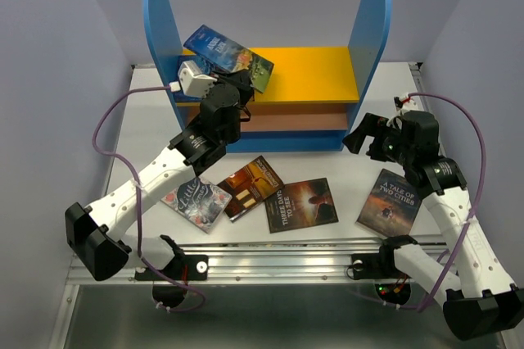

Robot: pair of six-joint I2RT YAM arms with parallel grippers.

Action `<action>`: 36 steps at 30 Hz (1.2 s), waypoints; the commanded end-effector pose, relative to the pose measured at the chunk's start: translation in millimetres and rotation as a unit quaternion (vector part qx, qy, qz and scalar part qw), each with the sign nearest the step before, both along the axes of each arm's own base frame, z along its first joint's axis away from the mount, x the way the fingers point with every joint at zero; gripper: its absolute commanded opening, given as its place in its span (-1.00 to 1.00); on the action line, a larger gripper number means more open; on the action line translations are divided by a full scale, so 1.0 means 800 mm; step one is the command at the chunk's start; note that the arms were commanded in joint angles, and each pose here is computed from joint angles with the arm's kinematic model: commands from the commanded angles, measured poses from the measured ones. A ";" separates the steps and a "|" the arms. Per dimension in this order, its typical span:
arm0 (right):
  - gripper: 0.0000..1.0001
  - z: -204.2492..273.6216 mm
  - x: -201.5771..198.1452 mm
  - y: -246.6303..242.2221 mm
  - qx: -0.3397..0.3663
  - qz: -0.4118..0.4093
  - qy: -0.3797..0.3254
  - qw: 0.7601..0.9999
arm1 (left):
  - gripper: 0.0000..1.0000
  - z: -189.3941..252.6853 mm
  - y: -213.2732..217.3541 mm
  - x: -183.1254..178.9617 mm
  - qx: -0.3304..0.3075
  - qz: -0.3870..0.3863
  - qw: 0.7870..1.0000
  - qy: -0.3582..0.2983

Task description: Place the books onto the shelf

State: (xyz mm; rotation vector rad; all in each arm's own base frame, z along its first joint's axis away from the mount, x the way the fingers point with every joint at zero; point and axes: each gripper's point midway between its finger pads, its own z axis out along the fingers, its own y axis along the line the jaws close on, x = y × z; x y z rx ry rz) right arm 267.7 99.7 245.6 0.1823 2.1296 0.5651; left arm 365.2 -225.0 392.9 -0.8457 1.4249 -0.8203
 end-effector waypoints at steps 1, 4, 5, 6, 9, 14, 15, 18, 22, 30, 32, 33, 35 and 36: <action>1.00 0.035 0.002 0.003 0.005 0.009 -0.046 0.999 | -1.00 0.033 0.058 -0.012 -0.118 0.098 0.988 -0.023; 1.00 0.037 0.001 0.002 0.004 0.008 -0.048 0.999 | -1.00 0.027 0.065 -0.010 -0.135 0.119 0.984 -0.009; 1.00 0.037 0.002 0.002 0.005 0.008 -0.048 0.999 | -1.00 0.019 0.066 -0.009 -0.129 0.125 0.984 -0.001; 1.00 0.037 0.002 0.003 0.005 0.009 -0.048 0.999 | -1.00 0.016 0.066 -0.008 -0.130 0.129 0.983 0.001; 1.00 0.034 0.002 0.004 0.006 0.010 -0.042 0.999 | -1.00 0.008 0.065 -0.006 -0.139 0.136 0.981 0.009; 1.00 0.029 0.004 0.004 0.006 0.009 -0.036 0.999 | -1.00 -0.013 0.072 -0.001 -0.151 0.167 0.974 0.029; 1.00 0.029 0.004 0.003 0.006 0.007 -0.037 0.999 | -1.00 -0.013 0.072 0.000 -0.158 0.172 0.972 0.028; 1.00 0.030 0.003 0.003 0.005 0.006 -0.039 0.999 | -1.00 -0.021 0.069 0.005 -0.167 0.175 0.969 0.040; 1.00 0.029 0.002 0.003 0.006 0.006 -0.038 0.999 | -1.00 -0.029 0.064 0.010 -0.178 0.179 0.966 0.058; 1.00 0.027 0.003 0.003 0.005 0.008 -0.035 0.999 | -1.00 -0.043 0.062 0.010 -0.199 0.181 0.960 0.072; 1.00 0.027 0.002 0.005 0.007 0.011 -0.035 0.999 | -0.95 -0.046 0.059 0.010 -0.198 0.178 0.961 0.078; 1.00 0.027 0.001 0.005 0.007 0.011 -0.035 0.999 | -0.79 -0.046 0.059 0.010 -0.199 0.176 0.961 0.078; 1.00 0.027 0.002 0.005 0.007 0.011 -0.036 0.999 | -0.30 -0.046 0.057 0.008 -0.201 0.170 0.961 0.082; 1.00 0.028 0.001 0.005 0.008 0.011 -0.036 0.999 | -0.21 -0.046 0.057 0.007 -0.200 0.168 0.962 0.083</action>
